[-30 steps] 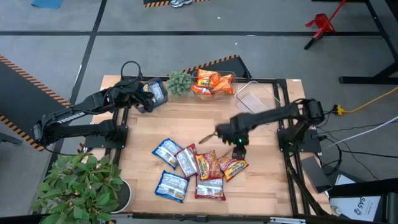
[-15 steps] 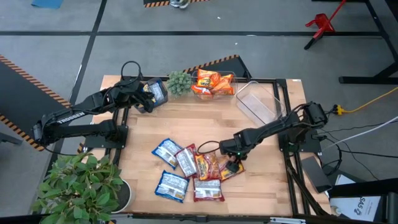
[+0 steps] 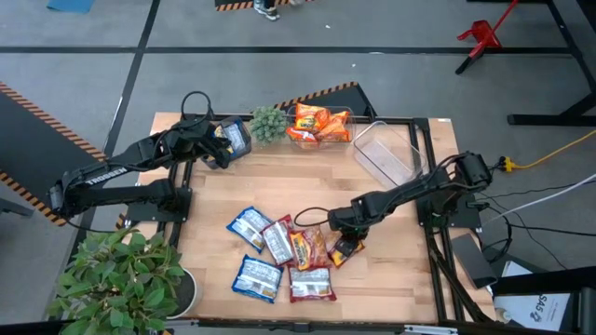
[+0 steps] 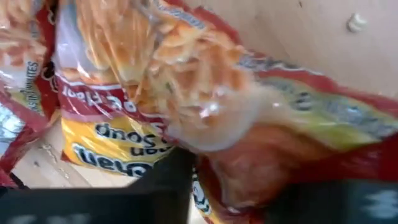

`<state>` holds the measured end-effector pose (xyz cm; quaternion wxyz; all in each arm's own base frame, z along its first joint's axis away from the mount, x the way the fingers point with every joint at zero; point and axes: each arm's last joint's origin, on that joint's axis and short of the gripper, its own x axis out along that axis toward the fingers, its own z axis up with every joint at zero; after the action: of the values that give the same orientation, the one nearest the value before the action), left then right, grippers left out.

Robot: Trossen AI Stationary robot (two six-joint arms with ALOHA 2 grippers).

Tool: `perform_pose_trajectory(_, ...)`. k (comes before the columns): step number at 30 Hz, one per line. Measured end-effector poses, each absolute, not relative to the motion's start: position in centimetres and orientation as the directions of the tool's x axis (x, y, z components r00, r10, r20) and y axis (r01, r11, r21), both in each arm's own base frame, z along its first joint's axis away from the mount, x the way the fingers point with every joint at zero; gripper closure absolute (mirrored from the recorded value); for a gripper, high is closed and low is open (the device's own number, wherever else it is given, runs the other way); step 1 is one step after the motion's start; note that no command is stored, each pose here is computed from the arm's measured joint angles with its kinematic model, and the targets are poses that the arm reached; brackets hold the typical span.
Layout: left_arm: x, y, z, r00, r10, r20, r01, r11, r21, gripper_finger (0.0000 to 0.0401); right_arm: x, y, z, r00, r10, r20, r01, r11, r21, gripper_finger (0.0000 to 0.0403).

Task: Sort Maruchan noodles
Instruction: Put the red noodle pack into the right transparent bin

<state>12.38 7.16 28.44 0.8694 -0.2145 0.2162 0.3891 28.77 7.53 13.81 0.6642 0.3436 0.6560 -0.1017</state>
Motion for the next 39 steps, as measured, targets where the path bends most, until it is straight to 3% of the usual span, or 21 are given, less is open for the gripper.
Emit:
perform_pose_trajectory(3, 12.4, 7.2, 28.4, 0.604, 0.584, -0.543, -0.769, 0.605, -0.205, 0.0332, 28.7, 7.5, 14.3, 0.128, 0.319, -0.939, 0.560, 0.759, 0.334, 0.0342)
perform_pose_trajectory(12, 12.4, 7.2, 28.4, 0.602, 0.585, -0.544, -0.771, 0.601, -0.208, 0.0332, 27.0, 5.8, 18.4, 0.187, 0.339, -0.922, 0.559, 0.735, 0.384, 0.0342)
perform_pose_trajectory(20, 12.4, 7.2, 28.5, 0.596, 0.595, -0.540, -0.778, 0.594, -0.205, 0.0332, 23.5, 0.0, 24.7, 0.428, 0.163, -0.889, 0.652, 0.625, 0.429, 0.0342)
perform_pose_trajectory(27, 12.3, 7.2, 28.5, 0.587, 0.605, -0.538, -0.789, 0.575, -0.215, 0.0332, 18.6, -5.6, 28.7, 0.539, -0.192, -0.820, 0.815, 0.365, 0.450, 0.0342)
perform_pose_trajectory(32, 12.3, 7.2, 28.5, 0.583, 0.609, -0.537, -0.793, 0.571, -0.212, 0.0332, 15.5, -8.4, 29.2, 0.423, -0.353, -0.835, 0.906, 0.136, 0.401, 0.0342)
perform_pose_trajectory(39, 12.3, 7.3, 28.5, 0.576, 0.617, -0.536, -0.799, 0.565, -0.207, 0.0332, 14.3, -10.8, 27.2, 0.254, -0.397, -0.882, 0.948, -0.079, 0.308, 0.0342)
